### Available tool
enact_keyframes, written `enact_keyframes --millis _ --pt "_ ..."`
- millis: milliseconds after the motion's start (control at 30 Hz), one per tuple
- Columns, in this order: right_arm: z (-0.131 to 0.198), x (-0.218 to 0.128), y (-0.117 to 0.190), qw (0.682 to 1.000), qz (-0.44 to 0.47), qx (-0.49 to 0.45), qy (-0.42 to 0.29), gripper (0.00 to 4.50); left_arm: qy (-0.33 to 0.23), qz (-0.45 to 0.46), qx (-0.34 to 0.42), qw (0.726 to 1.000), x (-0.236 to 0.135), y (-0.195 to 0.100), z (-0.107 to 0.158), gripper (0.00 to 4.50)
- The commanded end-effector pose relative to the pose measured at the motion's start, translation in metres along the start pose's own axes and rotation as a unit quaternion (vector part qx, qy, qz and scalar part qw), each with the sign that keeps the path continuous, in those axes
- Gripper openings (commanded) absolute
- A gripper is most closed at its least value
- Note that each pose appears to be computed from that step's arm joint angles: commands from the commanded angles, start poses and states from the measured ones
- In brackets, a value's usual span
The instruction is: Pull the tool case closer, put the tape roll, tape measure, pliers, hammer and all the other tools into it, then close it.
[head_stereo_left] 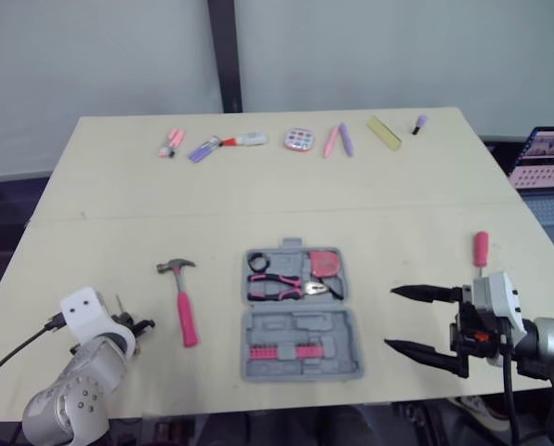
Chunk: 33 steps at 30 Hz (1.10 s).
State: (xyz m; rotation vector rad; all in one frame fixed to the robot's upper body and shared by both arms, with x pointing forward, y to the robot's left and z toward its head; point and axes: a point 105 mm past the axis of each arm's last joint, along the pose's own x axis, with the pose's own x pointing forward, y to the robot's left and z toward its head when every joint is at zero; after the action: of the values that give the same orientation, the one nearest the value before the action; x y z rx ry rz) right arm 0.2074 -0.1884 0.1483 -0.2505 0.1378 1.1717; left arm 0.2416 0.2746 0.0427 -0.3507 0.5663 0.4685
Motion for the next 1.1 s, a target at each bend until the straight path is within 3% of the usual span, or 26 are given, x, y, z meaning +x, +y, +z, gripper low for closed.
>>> enact_keyframes --millis 33,167,367,467,700,900,1100 --pt "0.01 0.0 0.0 1.0 -0.002 -0.021 -0.007 4.5 0.014 -0.003 0.003 1.0 -0.001 -0.002 -0.007 0.04" --pt "0.01 0.001 0.0 1.0 -0.004 -0.021 -0.008 4.5 0.005 -0.007 0.019 1.0 -0.002 -0.003 -0.001 0.04" --pt "0.011 0.0 -0.005 1.0 -0.005 -0.023 -0.01 4.5 -0.054 -0.116 0.174 0.976 -0.009 -0.018 0.054 0.04" --pt "0.011 -0.001 -0.008 1.0 -0.003 -0.025 -0.01 4.5 -0.067 -0.244 0.306 0.918 -0.024 -0.05 0.083 0.04" --pt "0.011 0.003 -0.012 0.999 -0.002 -0.03 -0.016 4.5 -0.032 -0.405 0.47 0.784 -0.049 -0.092 0.079 0.04" --pt "0.01 0.002 -0.01 0.999 -0.003 -0.03 -0.015 4.5 -0.025 -0.489 0.567 0.663 -0.06 -0.126 0.064 0.04" --pt "0.005 -0.009 -0.002 1.0 0.007 -0.028 0.008 4.5 -0.004 -0.529 0.606 0.594 -0.071 -0.143 0.049 0.04"
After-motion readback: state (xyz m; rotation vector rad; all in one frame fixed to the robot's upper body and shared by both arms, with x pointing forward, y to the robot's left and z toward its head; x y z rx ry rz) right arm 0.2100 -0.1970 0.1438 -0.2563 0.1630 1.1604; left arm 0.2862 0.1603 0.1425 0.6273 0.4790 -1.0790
